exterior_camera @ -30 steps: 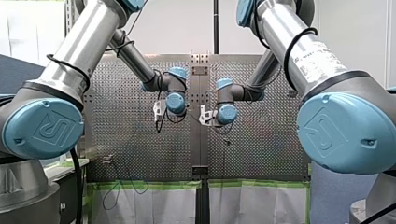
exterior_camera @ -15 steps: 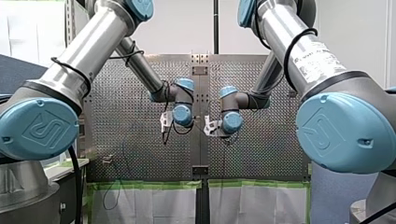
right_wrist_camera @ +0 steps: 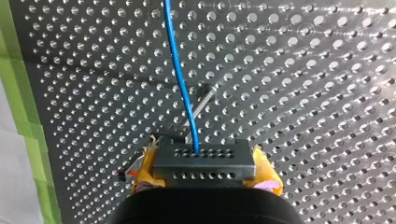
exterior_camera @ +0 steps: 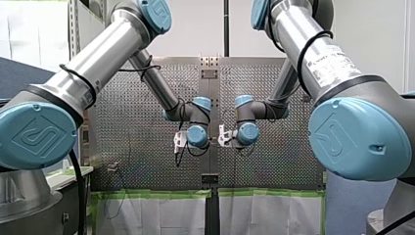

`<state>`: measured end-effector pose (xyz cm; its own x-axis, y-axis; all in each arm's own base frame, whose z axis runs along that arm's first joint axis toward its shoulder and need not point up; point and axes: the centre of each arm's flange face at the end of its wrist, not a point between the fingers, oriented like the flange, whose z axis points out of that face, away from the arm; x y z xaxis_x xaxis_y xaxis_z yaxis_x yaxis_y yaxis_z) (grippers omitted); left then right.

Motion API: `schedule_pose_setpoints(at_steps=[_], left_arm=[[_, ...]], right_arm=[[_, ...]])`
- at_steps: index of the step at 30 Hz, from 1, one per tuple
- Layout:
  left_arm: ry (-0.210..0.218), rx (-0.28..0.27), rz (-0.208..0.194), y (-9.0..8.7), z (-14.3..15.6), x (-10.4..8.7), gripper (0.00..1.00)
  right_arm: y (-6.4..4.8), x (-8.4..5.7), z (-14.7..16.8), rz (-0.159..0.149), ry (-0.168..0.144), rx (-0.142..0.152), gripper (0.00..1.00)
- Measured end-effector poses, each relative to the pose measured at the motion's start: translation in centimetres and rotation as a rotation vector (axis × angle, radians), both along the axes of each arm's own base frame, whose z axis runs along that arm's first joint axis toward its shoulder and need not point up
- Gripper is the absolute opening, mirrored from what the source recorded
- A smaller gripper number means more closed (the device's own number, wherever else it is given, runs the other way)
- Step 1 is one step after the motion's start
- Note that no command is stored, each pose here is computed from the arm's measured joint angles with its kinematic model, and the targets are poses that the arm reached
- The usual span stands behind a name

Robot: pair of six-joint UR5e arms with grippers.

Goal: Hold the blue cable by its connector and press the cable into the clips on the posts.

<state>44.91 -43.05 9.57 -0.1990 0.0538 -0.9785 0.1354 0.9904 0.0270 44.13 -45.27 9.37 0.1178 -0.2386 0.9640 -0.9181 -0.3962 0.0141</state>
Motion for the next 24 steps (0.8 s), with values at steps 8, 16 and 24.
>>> schedule_pose_setpoints(at_steps=[8, 16, 24], left_arm=[[0.004, 0.002, -0.009, -0.5, -0.8, -0.5, 0.00], [-0.012, -0.010, -0.024, -1.3, -0.7, -1.0, 0.00], [-0.018, -0.018, -0.025, -1.7, -0.6, -1.3, 0.00]], right_arm=[[0.8, -1.4, -1.4, -0.018, -0.004, 0.015, 0.00], [1.5, -2.2, -2.4, -0.035, 0.003, 0.027, 0.00], [1.8, -3.4, -3.2, -0.077, 0.012, 0.027, 0.00]])
